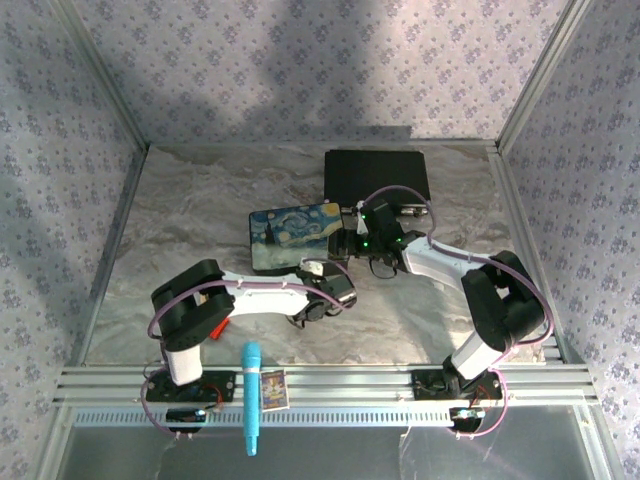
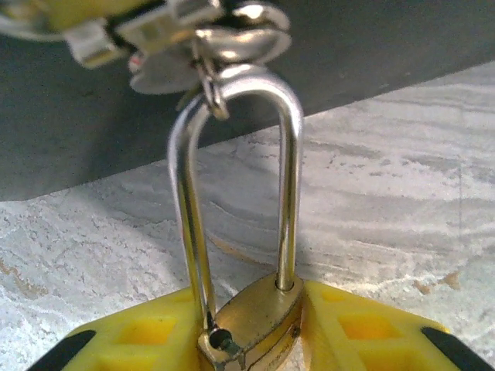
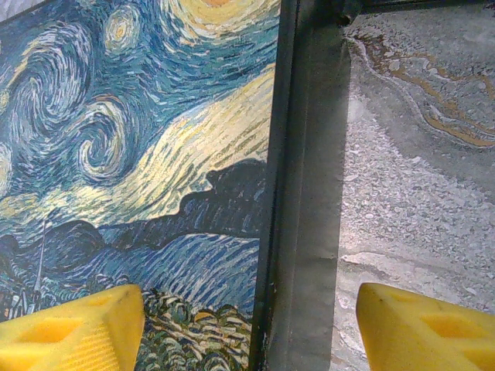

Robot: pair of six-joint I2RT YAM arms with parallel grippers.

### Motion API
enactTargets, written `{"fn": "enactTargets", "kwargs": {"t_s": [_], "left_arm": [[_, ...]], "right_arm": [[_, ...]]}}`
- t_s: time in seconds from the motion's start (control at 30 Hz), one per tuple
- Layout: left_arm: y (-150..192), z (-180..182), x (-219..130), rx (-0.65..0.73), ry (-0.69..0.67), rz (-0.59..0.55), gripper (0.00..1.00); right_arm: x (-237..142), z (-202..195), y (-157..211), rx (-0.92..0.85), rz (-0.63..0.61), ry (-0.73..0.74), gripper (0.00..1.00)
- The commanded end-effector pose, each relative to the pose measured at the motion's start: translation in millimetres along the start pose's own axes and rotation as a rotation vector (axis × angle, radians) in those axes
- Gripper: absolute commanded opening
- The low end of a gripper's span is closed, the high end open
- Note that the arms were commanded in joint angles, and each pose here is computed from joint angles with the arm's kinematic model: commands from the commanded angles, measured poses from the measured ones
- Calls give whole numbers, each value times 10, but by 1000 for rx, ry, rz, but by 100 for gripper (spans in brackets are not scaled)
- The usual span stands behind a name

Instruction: Unlock the padlock with the key

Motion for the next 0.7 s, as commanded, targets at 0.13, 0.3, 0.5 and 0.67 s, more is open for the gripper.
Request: {"fn": "enactTargets", "kwargs": {"t_s": [0.13, 0.3, 0.5, 0.67], "left_arm": [[21, -40, -53, 2, 19, -8, 28], [-36, 174, -142, 63, -161, -1, 19], [-29, 268, -101, 124, -290, 18, 16], [0, 4, -80, 170, -241, 4, 24]], "right_arm": [[100, -616, 620, 33, 222, 250, 73], [97, -617, 612, 33, 221, 251, 73], [89, -610, 611, 32, 221, 251, 73], [87, -615, 617, 38, 223, 252, 73]]}}
Point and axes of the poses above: each hand's point on the last joint's axis, 136 mm out from that joint toward the fingers, its own x axis out along the fingers, its own z axis along the line the jaws close on, y = z × x, the point moved 4 cm from there along -x, back along the fingers, and after that the axes turned 8 degrees about x, right-handed, at the moved point
